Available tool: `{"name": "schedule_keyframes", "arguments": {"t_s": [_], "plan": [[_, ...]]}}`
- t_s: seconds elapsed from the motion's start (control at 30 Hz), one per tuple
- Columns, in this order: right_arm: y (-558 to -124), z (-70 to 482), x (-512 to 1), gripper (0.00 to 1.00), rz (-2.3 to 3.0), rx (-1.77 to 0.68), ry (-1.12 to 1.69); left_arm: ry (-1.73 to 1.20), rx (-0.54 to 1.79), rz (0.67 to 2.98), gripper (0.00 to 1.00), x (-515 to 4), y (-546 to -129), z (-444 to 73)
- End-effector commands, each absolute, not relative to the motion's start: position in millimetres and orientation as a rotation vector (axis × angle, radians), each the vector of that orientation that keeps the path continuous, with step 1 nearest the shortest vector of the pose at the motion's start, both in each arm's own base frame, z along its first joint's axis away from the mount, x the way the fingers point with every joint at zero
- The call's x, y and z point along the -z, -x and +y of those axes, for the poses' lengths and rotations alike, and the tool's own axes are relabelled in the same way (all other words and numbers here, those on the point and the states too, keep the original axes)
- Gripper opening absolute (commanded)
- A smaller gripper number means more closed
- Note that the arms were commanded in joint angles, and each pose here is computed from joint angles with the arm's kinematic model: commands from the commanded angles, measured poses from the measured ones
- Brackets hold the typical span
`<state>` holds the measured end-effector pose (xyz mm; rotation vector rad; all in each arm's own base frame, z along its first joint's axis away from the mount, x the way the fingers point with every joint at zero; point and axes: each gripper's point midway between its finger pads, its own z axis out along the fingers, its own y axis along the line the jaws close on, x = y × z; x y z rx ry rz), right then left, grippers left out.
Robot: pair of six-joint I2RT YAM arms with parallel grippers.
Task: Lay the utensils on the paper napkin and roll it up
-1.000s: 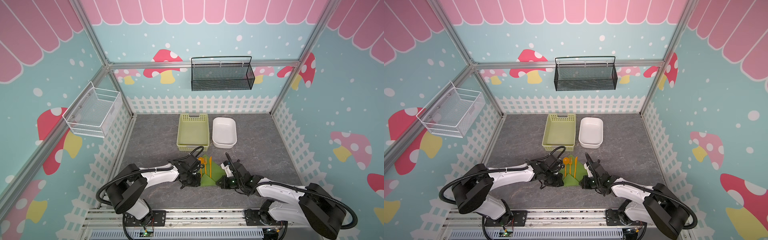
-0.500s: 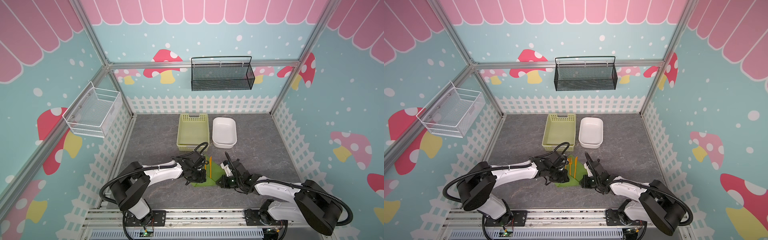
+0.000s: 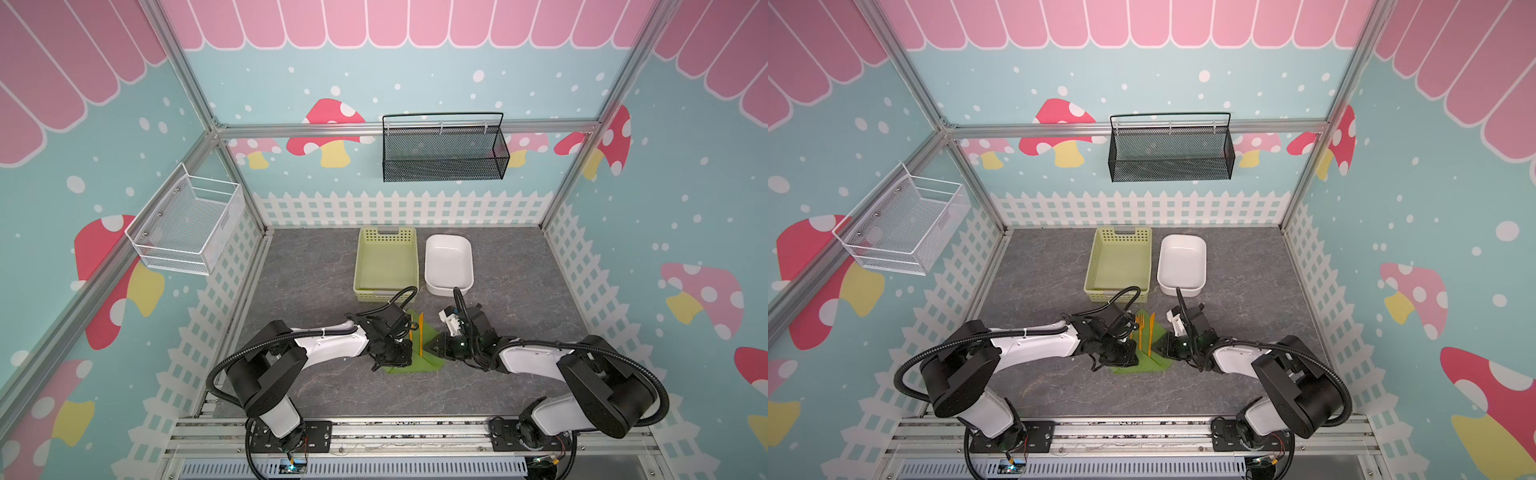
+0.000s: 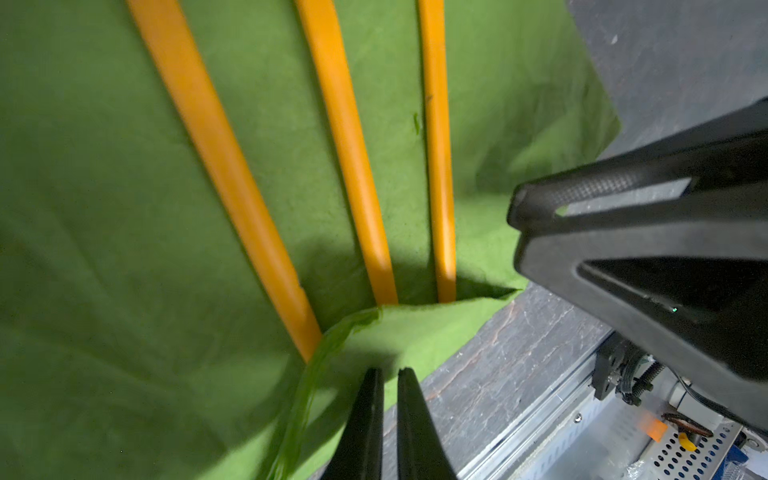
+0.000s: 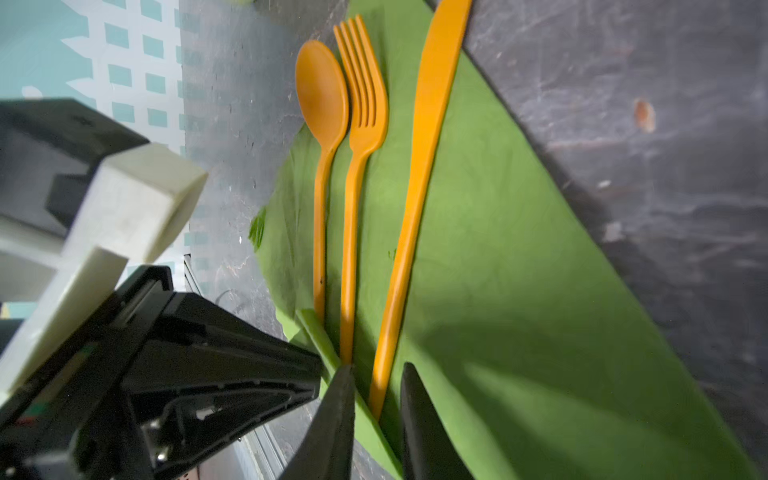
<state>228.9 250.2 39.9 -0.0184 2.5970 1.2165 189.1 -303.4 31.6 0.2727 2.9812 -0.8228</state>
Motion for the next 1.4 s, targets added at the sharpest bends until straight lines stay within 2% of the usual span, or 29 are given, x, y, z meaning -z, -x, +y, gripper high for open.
{"name": "schedule_keyframes", "arguments": {"t_s": [0.0, 0.37, 0.77, 1.1, 1.37], "plan": [[-243.4, 259.9, -54.5, 0.27, 2.52, -1.295, 0.039, -0.268, 0.823, 2.989, 0.13, -27.0, -188.2, -304.5], [-251.0, 263.2, -47.0, 0.19, 2.505, -1.372, 0.028, -0.267, 0.82, 3.002, 0.12, -23.5, -186.9, -304.4], [-256.4, 265.2, -34.4, 0.19, 2.53, -1.372, 0.016, -0.268, 0.815, 3.008, 0.12, -21.6, -185.9, -303.3], [-257.0, 266.6, -31.2, 0.15, 2.532, -1.386, 0.021, -0.267, 0.814, 3.008, 0.11, -21.4, -185.4, -302.7], [-262.9, 260.5, -28.7, 0.17, 2.541, -1.306, -0.001, -0.264, 0.811, 3.01, 0.11, -20.9, -185.1, -302.0]]}}
